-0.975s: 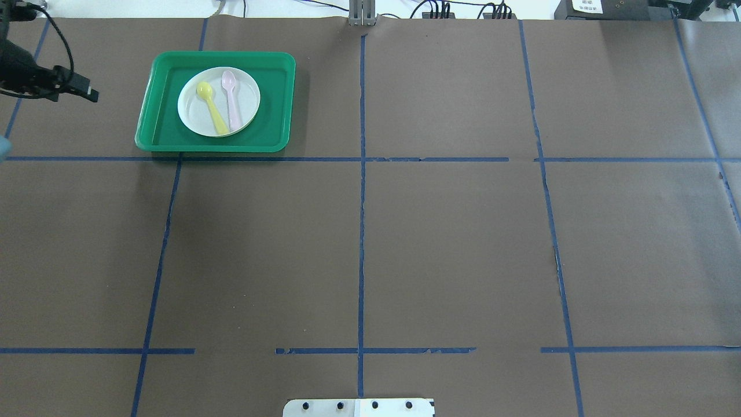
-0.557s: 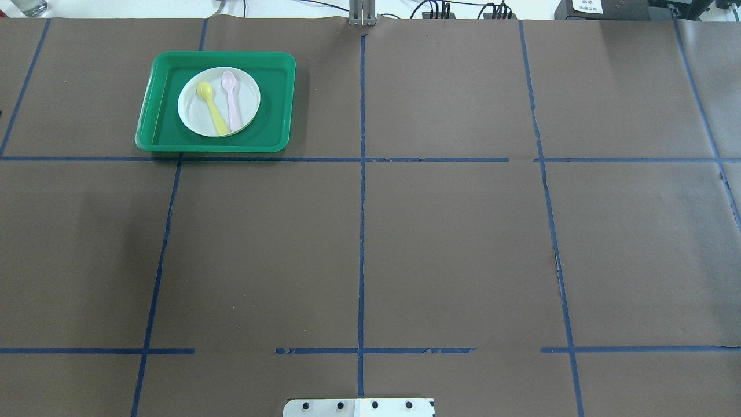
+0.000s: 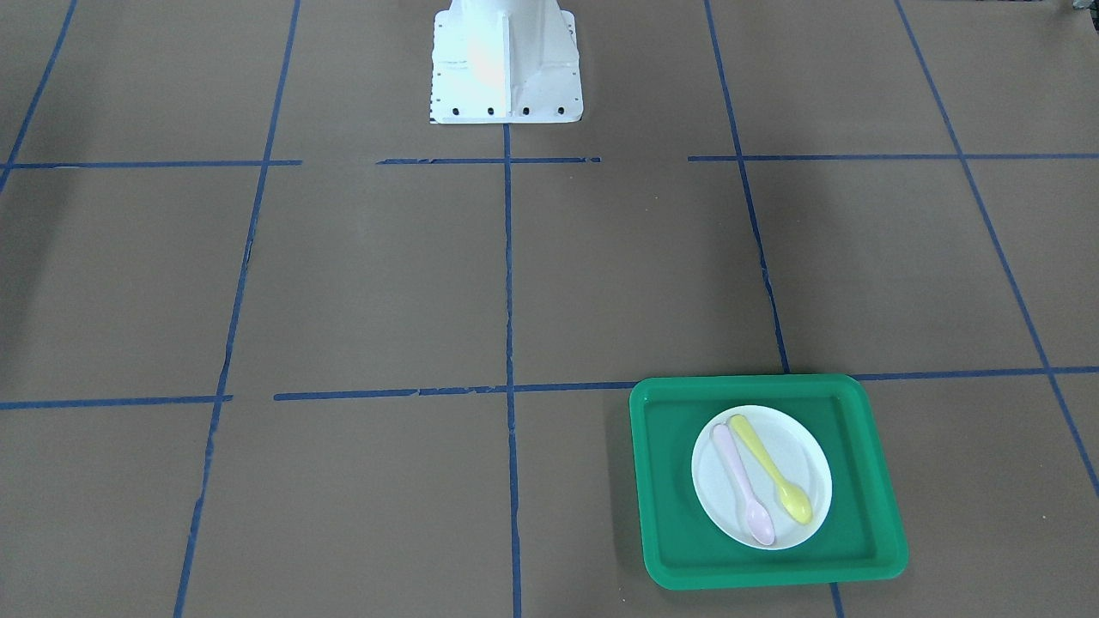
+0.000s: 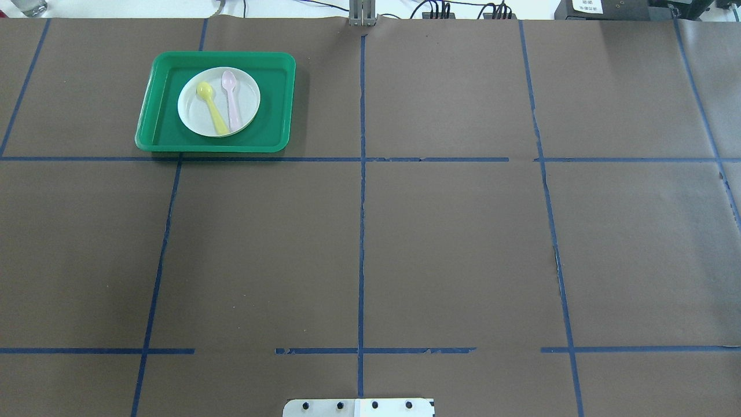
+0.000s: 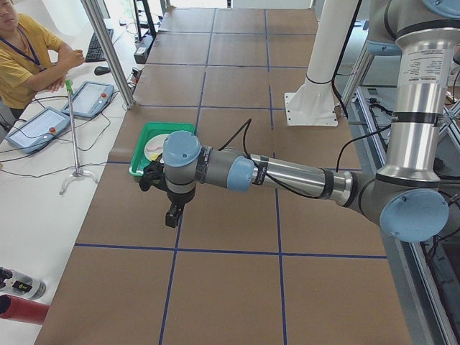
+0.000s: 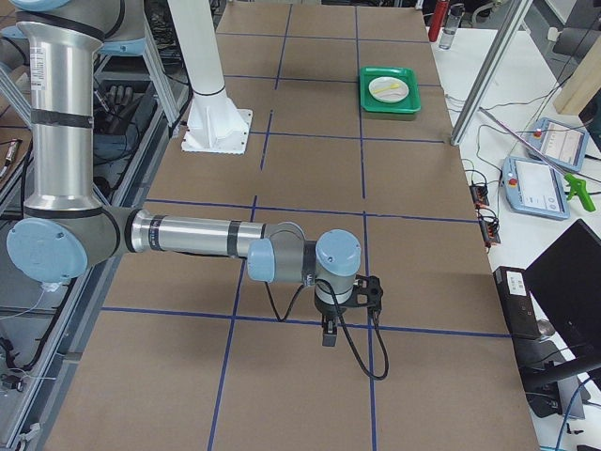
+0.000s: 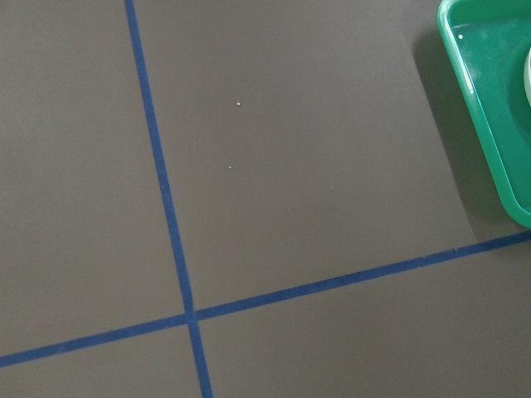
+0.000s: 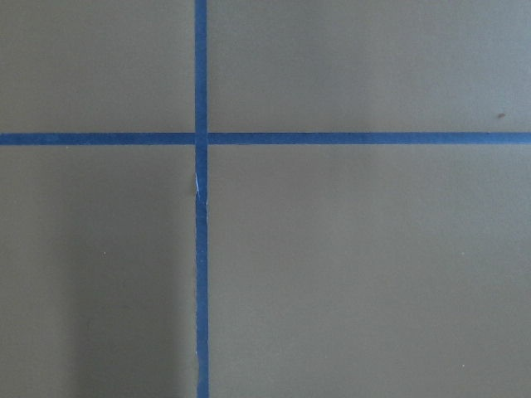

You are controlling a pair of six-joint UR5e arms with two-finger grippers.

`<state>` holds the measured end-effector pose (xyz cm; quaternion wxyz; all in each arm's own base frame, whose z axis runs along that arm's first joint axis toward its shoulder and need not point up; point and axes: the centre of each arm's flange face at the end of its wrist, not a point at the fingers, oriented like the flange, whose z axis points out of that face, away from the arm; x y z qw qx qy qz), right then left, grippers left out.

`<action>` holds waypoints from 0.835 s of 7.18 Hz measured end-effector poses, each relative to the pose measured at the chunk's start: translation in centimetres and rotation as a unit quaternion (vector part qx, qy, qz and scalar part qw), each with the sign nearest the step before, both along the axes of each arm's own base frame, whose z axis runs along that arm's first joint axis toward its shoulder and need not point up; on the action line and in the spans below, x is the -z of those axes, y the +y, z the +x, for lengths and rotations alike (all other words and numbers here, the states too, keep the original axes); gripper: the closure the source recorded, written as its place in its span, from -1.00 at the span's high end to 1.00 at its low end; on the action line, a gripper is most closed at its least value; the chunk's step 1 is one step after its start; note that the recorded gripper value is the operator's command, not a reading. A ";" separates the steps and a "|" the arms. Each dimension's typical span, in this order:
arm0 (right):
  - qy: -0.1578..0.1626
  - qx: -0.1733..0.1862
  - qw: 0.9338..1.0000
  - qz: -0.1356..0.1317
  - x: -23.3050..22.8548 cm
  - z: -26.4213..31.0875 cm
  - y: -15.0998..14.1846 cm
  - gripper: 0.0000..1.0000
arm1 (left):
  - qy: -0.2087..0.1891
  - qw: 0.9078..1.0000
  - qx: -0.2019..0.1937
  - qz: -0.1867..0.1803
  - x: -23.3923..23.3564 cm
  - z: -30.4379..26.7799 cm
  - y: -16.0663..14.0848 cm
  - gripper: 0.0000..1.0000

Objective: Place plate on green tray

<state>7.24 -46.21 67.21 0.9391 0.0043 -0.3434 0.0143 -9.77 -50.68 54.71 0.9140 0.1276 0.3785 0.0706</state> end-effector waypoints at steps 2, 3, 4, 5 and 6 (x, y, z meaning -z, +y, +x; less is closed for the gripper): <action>0.000 0.000 1.000 0.000 0.0 0.0 0.0 1.00 | -0.001 0.999 0.007 -0.037 -0.3 -2.1 2.6 1.00; 0.000 0.000 1.000 -0.001 -0.1 0.0 0.0 1.00 | 0.001 0.999 0.006 -0.048 -1.9 -2.0 4.0 1.00; 0.000 0.000 1.000 -0.001 -0.1 0.0 0.0 1.00 | 0.004 0.999 0.005 -0.053 -3.2 -1.9 5.0 1.00; 0.000 0.000 1.000 -0.001 -0.1 0.0 0.0 1.00 | 0.006 0.998 0.004 -0.060 -4.3 -1.8 6.1 1.00; 0.000 0.000 1.000 -0.001 -0.1 0.0 0.0 1.00 | 0.006 0.998 0.005 -0.063 -5.1 -1.7 7.0 1.00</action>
